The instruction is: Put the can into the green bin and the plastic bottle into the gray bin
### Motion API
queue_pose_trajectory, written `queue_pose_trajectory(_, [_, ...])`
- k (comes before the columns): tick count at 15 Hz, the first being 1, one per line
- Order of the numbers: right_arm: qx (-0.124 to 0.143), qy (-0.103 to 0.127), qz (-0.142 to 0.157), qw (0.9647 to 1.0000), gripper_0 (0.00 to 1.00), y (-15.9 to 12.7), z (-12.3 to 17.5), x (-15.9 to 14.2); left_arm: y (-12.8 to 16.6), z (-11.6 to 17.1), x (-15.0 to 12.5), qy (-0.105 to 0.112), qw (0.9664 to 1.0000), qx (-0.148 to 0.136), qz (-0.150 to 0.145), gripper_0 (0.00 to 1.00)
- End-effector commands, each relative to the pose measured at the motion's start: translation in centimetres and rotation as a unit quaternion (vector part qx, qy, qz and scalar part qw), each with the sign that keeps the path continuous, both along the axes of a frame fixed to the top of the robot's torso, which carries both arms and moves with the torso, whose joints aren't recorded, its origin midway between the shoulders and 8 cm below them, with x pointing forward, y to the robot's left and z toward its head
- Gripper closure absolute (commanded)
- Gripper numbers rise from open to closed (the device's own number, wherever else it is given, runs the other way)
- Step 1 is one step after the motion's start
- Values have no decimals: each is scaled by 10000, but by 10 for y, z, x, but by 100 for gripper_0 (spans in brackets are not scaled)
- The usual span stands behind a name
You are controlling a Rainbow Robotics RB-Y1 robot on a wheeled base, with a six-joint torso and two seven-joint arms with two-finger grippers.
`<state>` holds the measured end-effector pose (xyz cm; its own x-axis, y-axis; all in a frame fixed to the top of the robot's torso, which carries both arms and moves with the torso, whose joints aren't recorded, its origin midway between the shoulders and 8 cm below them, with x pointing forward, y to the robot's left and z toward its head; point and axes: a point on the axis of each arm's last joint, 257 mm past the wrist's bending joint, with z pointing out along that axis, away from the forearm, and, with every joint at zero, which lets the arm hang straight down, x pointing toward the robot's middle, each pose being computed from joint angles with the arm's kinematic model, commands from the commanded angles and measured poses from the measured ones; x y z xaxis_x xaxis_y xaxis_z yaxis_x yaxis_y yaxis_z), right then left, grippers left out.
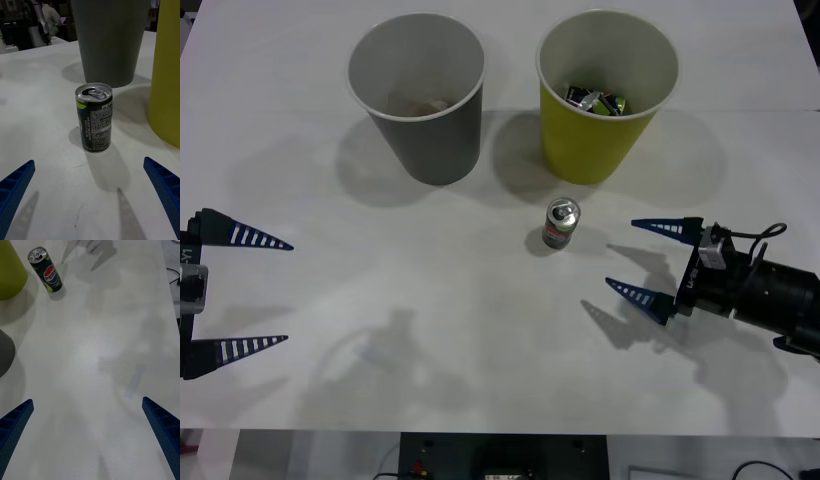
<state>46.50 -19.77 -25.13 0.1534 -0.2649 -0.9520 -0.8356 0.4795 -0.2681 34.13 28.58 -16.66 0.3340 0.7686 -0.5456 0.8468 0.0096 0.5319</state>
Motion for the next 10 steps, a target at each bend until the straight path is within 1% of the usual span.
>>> queue_pose_trajectory(1, [84,-13,-214,9997,0,9,-4,10,0,0,0,0,10000,0,0,0])
queue_pose_trajectory(5, [231,-8,-360,9991,0,26,-6,20,0,0,0,0,10000,0,0,0])
queue_pose_trajectory(10, [344,-14,-580,9977,0,50,-8,35,0,0,0,0,10000,0,0,0])
